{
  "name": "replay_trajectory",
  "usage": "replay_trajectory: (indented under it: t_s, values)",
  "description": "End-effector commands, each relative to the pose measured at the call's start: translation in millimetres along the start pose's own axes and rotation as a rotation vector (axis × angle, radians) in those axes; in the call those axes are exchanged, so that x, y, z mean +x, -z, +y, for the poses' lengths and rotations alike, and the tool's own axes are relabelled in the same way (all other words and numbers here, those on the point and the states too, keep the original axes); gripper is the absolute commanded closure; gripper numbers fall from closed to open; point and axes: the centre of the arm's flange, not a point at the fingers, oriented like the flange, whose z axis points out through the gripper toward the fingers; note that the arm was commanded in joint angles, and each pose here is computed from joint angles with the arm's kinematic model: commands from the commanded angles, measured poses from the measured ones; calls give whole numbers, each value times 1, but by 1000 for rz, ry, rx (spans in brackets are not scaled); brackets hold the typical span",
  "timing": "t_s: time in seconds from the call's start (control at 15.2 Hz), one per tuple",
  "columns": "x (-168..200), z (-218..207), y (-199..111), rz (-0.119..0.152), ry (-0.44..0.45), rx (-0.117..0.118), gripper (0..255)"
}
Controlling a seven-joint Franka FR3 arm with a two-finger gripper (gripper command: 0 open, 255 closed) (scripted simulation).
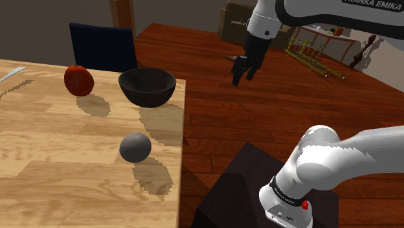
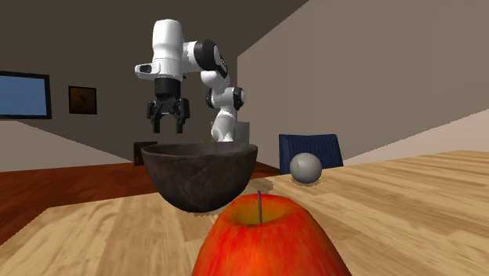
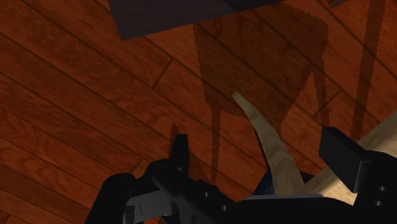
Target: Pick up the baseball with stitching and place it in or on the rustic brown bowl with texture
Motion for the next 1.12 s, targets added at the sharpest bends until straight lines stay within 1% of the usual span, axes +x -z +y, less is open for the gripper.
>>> replay_trajectory:
  t_s: [0.0, 1.06]
  values:
    - [0, 0, 0, 0, 0, 0, 0]
    - [-11, -216, -15, -19, -35, -35, 0]
